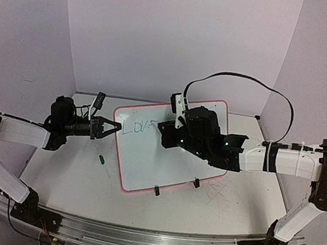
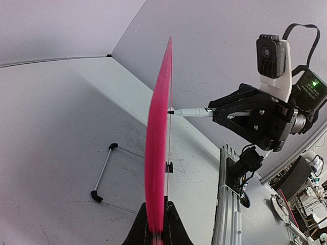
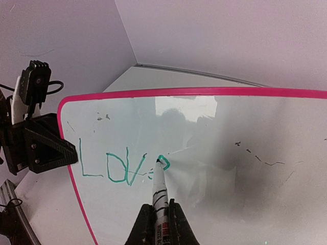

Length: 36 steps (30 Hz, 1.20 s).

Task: Write a sentence on the whiteboard

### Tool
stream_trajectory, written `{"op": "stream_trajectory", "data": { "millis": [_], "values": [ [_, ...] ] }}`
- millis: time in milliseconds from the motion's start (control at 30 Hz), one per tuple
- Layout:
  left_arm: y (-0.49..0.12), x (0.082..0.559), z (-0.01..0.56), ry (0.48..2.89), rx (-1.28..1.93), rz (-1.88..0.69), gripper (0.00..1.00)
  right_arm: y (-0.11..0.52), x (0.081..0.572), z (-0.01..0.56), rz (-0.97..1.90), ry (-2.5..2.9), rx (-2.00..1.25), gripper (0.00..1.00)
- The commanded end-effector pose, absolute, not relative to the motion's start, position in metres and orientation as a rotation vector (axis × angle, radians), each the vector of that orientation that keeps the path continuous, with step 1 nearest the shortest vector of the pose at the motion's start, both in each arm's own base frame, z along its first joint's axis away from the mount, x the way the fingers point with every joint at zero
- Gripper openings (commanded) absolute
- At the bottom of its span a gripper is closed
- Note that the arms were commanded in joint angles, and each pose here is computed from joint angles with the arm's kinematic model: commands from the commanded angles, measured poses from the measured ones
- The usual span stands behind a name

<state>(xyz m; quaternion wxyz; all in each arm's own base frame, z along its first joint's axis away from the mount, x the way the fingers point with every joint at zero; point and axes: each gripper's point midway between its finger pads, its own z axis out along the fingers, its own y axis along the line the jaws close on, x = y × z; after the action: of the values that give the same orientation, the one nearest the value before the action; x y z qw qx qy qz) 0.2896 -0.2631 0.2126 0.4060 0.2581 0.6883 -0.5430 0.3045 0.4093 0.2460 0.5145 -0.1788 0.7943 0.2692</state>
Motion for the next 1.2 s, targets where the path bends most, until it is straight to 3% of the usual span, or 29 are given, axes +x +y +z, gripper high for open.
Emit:
{"op": "stream_trajectory", "data": {
  "millis": [0, 1167],
  "values": [
    [-0.269, 0.286, 0.227, 1.651, 0.745, -1.332, 0.00, 0.411, 0.300, 0.236, 0.645, 1.937, -0.438, 0.00],
    [-0.268, 0.285, 0.226, 1.656, 0.745, -1.336, 0.00, 0.386, 0.298, 0.227, 0.553, 1.977, -0.374, 0.00]
  ]
}}
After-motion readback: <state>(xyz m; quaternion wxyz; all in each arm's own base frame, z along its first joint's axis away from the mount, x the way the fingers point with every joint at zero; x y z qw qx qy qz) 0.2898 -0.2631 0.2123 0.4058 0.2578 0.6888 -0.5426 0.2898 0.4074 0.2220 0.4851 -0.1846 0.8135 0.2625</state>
